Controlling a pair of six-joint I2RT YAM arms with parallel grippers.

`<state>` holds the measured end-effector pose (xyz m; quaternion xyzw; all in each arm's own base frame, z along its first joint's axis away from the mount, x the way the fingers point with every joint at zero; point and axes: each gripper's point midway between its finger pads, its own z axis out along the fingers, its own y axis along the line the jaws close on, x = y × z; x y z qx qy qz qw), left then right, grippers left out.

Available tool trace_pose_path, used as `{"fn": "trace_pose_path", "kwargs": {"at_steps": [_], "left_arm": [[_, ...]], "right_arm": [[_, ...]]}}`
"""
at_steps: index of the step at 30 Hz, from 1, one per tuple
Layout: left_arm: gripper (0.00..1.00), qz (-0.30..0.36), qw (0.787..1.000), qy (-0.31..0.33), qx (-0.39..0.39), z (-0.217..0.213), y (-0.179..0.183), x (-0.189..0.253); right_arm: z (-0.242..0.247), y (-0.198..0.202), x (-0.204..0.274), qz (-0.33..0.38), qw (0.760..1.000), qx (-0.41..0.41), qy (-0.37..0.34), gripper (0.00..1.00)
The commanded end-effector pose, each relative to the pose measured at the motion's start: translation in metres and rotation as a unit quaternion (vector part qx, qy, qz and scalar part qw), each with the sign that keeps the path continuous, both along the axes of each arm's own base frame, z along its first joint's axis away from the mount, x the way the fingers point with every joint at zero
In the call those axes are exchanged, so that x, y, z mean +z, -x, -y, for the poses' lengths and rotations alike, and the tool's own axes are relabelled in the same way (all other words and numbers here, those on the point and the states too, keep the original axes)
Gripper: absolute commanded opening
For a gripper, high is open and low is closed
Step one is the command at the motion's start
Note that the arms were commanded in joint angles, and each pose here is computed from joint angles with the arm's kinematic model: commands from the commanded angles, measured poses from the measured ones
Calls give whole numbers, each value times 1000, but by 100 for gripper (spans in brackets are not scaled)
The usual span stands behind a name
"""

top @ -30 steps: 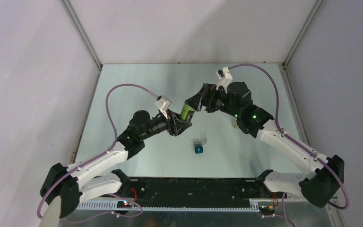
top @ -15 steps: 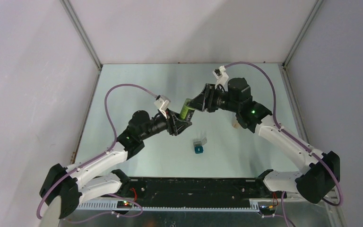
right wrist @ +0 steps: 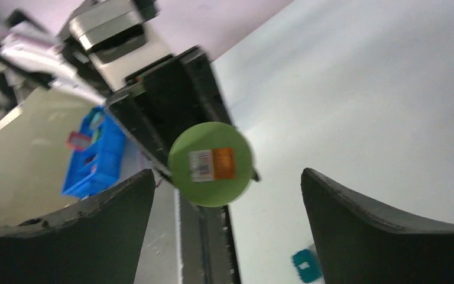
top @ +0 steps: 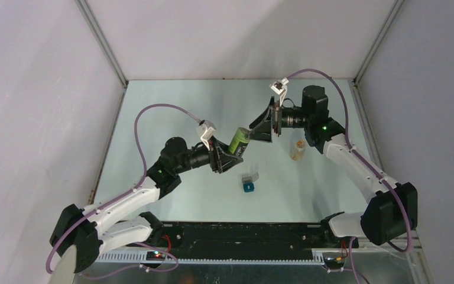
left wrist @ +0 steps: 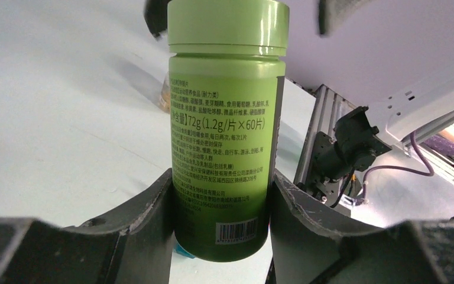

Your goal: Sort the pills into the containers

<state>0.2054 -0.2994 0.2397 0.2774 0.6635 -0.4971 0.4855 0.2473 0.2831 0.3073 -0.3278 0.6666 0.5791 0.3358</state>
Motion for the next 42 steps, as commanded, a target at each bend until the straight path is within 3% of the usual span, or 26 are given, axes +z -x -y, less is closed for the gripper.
{"fn": "trace_pose_path", "kwargs": {"at_steps": [1, 6, 20, 25, 31, 33, 36, 39, 42], "left_arm": [[0, 41, 999, 11, 14, 0, -10, 26], [0, 52, 996, -7, 72, -11, -28, 26], [0, 50, 992, -26, 110, -18, -41, 27], [0, 50, 992, -24, 113, -19, -42, 30], [0, 48, 992, -26, 110, -18, -41, 29], [0, 47, 993, -27, 108, -17, -41, 28], [0, 46, 993, -25, 103, -17, -38, 29], [0, 40, 994, -24, 98, -16, -36, 28], [0, 32, 996, -19, 82, -13, -31, 27]], "right_arm": [[11, -37, 21, 8, 994, -107, -11, 99], [7, -58, 25, -82, 966, -242, -27, 99], [-25, -36, 27, -150, 945, -290, -28, 96], [-35, -32, 21, -152, 951, -268, -11, 82], [-41, -31, 13, -147, 956, -255, 9, 74], [-42, -31, 12, -149, 956, -252, 12, 63], [-39, -33, 13, -142, 957, -254, 11, 37], [-37, -29, 22, -101, 966, -239, 9, 26], [-37, -17, 31, -27, 984, -177, 9, 22]]}}
